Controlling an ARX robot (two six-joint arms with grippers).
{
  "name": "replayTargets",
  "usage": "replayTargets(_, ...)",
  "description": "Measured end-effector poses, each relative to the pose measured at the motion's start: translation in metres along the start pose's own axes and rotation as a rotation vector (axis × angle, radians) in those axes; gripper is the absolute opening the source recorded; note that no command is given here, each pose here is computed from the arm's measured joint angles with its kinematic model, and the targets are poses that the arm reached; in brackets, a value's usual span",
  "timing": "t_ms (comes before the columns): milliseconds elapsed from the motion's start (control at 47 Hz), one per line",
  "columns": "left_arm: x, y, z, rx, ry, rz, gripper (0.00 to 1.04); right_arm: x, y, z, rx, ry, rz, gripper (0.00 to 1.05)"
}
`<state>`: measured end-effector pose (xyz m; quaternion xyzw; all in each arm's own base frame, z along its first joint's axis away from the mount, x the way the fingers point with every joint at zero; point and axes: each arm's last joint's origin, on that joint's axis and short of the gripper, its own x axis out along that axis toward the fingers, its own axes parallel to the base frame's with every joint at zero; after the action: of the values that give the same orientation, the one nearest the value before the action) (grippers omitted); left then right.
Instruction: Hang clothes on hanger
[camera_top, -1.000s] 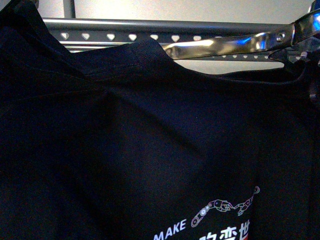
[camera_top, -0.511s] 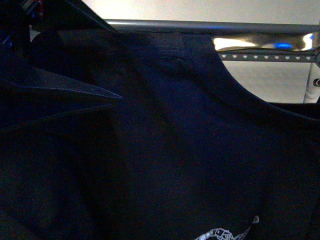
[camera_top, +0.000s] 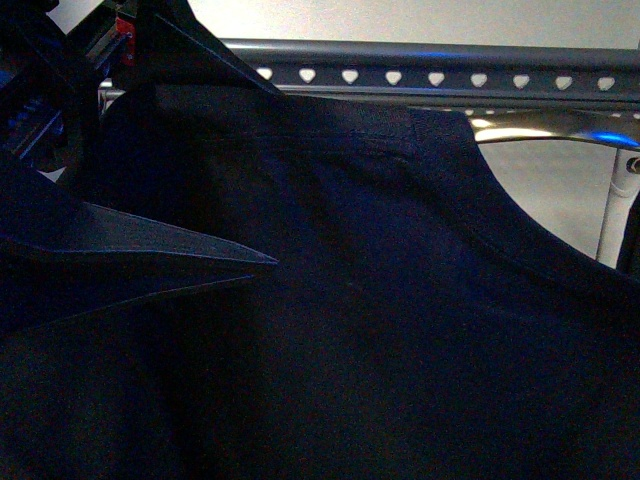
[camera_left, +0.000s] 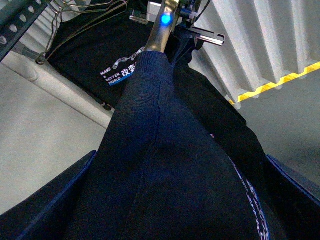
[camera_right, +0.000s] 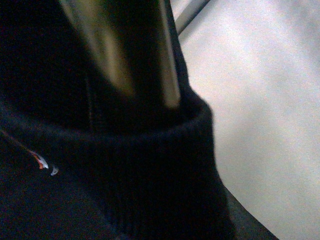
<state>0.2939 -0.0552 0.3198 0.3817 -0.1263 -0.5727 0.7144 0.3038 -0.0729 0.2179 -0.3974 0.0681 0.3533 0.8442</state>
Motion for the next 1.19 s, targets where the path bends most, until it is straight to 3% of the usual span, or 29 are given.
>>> replayTargets(170,0.000,0.000,0.000,0.000,0.002,0.000,0.98,0.005,-0.020,0.018,-0.071,0.064,-0.031,0.11)
replayTargets(553,-0.005,0.002,0.000,0.010,0.024,0.019,0.98,-0.020,-0.073,0.094,-0.258,0.135,-0.114,0.11)
replayTargets(851,-0.005,0.002,0.000,0.011,0.026,0.020,0.98,-0.026,-0.066,0.099,-0.489,0.200,-0.095,0.09)
replayTargets(1191,-0.008,0.003,-0.001,0.010,0.038,0.029,0.98,-0.033,-0.063,0.120,-0.697,0.132,-0.276,0.09)
